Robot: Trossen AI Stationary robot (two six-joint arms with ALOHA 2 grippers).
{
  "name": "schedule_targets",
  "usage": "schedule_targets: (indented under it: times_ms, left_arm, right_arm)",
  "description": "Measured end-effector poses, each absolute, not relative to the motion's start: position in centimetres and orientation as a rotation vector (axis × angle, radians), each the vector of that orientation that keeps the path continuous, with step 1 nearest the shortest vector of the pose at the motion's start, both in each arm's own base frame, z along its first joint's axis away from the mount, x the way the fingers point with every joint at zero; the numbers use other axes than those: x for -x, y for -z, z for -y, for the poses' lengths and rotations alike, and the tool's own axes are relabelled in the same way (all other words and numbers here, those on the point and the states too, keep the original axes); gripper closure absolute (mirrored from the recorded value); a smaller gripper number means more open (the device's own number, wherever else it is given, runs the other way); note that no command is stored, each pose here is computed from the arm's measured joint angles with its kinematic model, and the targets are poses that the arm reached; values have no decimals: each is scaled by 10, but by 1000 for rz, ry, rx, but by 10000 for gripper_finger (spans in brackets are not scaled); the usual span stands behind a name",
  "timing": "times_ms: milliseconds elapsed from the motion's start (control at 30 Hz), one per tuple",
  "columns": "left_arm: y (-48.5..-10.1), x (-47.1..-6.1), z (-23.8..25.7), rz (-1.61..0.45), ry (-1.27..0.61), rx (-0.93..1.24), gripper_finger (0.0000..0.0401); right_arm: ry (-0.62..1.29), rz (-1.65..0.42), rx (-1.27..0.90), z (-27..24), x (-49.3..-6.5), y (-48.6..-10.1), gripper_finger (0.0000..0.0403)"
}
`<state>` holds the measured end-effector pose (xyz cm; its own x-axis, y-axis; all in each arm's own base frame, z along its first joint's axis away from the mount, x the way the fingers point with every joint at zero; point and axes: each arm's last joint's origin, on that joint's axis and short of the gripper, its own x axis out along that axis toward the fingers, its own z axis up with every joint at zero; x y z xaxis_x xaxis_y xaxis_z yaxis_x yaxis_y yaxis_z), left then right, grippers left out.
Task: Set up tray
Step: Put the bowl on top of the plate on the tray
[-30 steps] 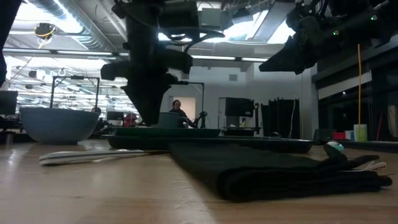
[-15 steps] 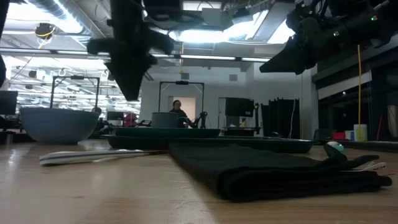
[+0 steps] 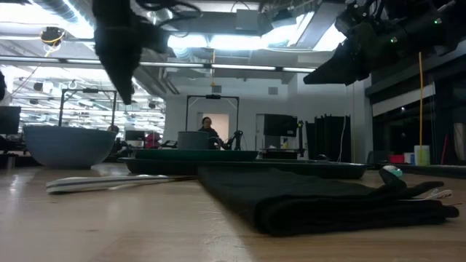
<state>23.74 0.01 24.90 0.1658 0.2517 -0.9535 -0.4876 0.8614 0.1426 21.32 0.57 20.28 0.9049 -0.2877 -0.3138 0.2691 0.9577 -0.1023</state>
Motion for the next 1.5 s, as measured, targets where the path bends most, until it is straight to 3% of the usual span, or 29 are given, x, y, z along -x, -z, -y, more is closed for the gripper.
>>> schedule_targets:
  times_ms: [333, 700, 900, 1500]
  left_arm:
    - [-249, -212, -1, -1343, -767, 402, 278]
    - [-238, -206, -1, -1381, -795, 440, 229]
    - [-219, -197, -1, -1453, -803, 422, 231]
    - [-213, -197, -1, -1449, -811, 405, 233]
  right_arm:
    - [286, -334, 66, -6, -213, -203, 395]
    - [280, -336, 104, -6, -213, -203, 395]
    - [279, -303, 108, -6, -214, -206, 395]
    - [275, -276, 145, -6, -215, -209, 395]
